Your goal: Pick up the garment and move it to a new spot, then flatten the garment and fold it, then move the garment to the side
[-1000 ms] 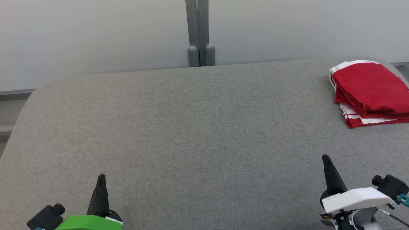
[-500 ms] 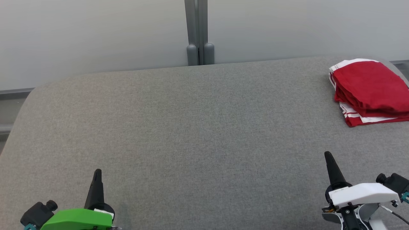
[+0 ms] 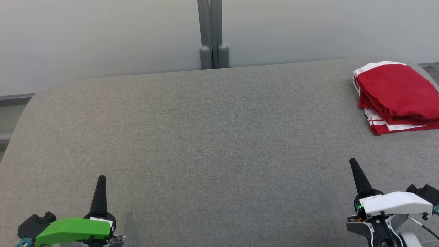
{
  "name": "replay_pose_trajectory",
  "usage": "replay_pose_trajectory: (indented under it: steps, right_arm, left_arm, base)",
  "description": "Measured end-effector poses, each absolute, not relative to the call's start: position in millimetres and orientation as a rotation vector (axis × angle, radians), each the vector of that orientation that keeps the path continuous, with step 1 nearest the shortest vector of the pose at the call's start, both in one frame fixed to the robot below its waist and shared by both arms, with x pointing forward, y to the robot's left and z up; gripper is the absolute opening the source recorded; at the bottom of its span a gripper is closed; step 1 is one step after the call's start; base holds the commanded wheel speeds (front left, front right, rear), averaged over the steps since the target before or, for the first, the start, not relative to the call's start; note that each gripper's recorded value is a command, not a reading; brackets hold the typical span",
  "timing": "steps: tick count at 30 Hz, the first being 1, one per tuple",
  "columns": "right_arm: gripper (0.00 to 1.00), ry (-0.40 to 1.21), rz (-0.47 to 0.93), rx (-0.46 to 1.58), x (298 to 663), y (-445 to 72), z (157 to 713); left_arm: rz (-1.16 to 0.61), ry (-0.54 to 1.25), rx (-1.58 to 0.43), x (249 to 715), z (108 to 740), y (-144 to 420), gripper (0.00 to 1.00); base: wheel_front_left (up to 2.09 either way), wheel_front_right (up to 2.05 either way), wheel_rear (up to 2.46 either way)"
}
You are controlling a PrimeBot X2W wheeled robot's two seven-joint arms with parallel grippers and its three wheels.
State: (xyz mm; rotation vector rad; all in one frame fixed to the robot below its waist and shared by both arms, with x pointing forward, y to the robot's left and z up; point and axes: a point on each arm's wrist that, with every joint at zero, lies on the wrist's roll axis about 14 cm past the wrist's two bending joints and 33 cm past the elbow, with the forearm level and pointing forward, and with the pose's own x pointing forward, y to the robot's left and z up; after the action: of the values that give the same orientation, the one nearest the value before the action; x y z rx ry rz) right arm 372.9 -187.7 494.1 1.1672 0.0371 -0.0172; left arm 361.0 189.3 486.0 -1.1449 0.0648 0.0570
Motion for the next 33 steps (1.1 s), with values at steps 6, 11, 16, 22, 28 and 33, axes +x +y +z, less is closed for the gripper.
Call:
replay_pose_trajectory:
  steps: [6, 11, 16, 22, 28, 33]
  right_arm:
    - [0.0, 0.033, -0.017, 1.222, 375, -189, 496]
    - [0.0, 0.034, -0.021, 1.266, 376, -191, 496]
    - [0.0, 0.03, -0.021, 1.307, 378, -192, 497]
    - [0.0, 0.027, -0.018, 1.355, 380, -194, 499]
    - [0.0, 0.024, -0.019, 1.403, 381, -195, 499]
    - [0.0, 0.021, -0.016, 1.44, 383, -196, 501]
  left_arm:
    - [0.054, 0.063, -1.202, 365, 488, 190, 0.0]
    - [0.052, 0.06, -1.247, 367, 489, 191, 0.0]
    - [0.048, 0.052, -1.293, 370, 491, 193, 0.0]
    - [0.043, 0.048, -1.347, 373, 493, 194, 0.0]
    - [0.036, 0.043, -1.393, 376, 495, 195, 0.0]
    - [0.031, 0.038, -1.431, 379, 496, 196, 0.0]
  base:
    - [0.0, 0.0, 0.0]
    - [0.0, 0.0, 0.0]
    - [0.0, 0.0, 0.0]
    - [0.0, 0.0, 0.0]
    - [0.0, 0.0, 0.0]
    - [0.0, 0.0, 0.0]
